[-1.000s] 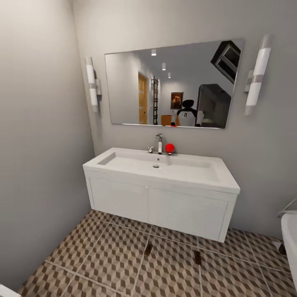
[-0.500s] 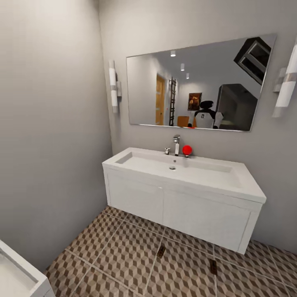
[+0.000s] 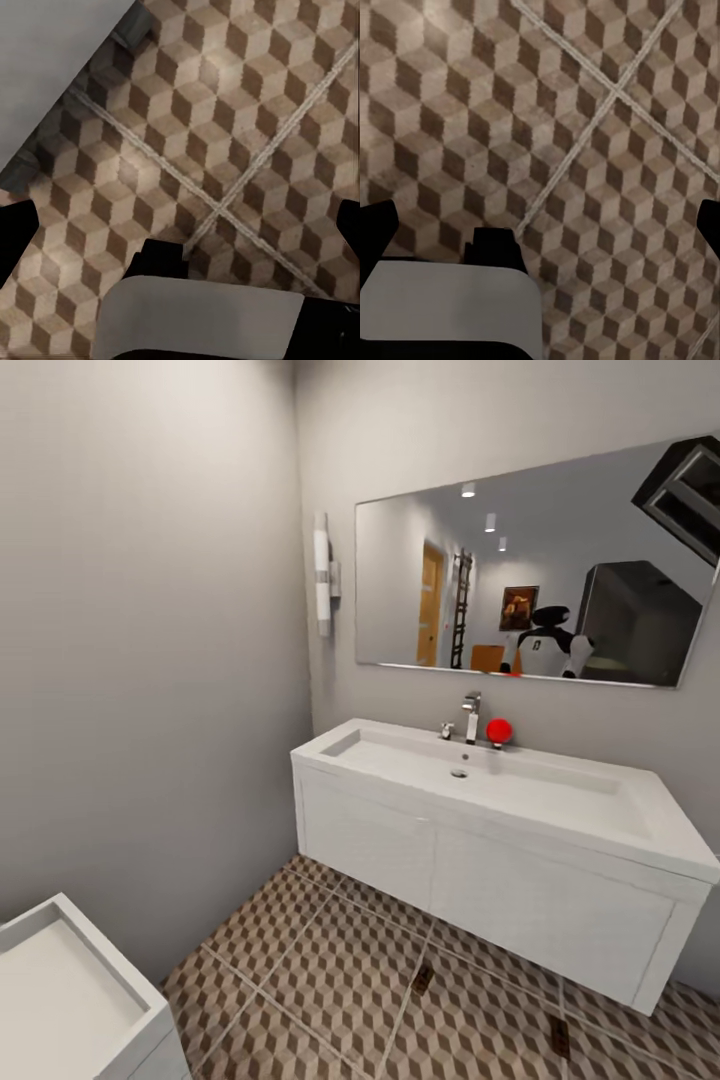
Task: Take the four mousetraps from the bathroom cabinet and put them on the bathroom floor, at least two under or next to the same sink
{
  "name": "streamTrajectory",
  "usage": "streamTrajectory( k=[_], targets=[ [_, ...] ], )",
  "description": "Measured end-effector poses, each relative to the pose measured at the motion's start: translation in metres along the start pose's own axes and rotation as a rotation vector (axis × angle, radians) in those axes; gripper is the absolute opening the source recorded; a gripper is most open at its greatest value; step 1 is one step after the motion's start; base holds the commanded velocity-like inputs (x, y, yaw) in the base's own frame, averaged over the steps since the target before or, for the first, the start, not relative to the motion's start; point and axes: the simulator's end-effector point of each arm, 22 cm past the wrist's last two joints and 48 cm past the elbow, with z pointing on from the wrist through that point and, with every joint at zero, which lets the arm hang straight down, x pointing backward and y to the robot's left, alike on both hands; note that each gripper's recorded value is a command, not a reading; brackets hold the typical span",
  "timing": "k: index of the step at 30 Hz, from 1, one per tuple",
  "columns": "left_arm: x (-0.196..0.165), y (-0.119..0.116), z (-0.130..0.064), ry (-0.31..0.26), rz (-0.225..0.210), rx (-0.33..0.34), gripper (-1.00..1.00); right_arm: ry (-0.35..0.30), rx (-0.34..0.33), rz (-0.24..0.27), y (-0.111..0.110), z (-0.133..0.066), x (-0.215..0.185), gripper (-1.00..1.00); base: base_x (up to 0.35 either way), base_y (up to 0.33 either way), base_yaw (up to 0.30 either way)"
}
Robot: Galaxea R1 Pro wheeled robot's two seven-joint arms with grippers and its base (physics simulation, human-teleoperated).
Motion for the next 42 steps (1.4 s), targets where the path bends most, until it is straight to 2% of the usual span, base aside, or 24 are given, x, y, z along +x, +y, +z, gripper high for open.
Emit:
streamTrajectory(
  k=[9,23,42],
  targets=[
    [0.0,-0.014,-0.001,-0.003,-0.004,0.019,1.0,-0.004,0.001,0.001,0.0,0.0,-0.002,1.0,0.0,0.0,0.267],
    [-0.004,-0.014,-0.002,-0.013,-0.014,0.018,1.0,-0.009,0.0,0.002,0.0,-0.001,-0.003,1.0,0.0,0.0,0.267],
    [-0.005,-0.01,-0.002,-0.011,-0.125,0.001,1.0,-0.009,-0.013,-0.002,0.011,-0.004,0.0,1.0,0.0,0.0,0.258]
  ],
)
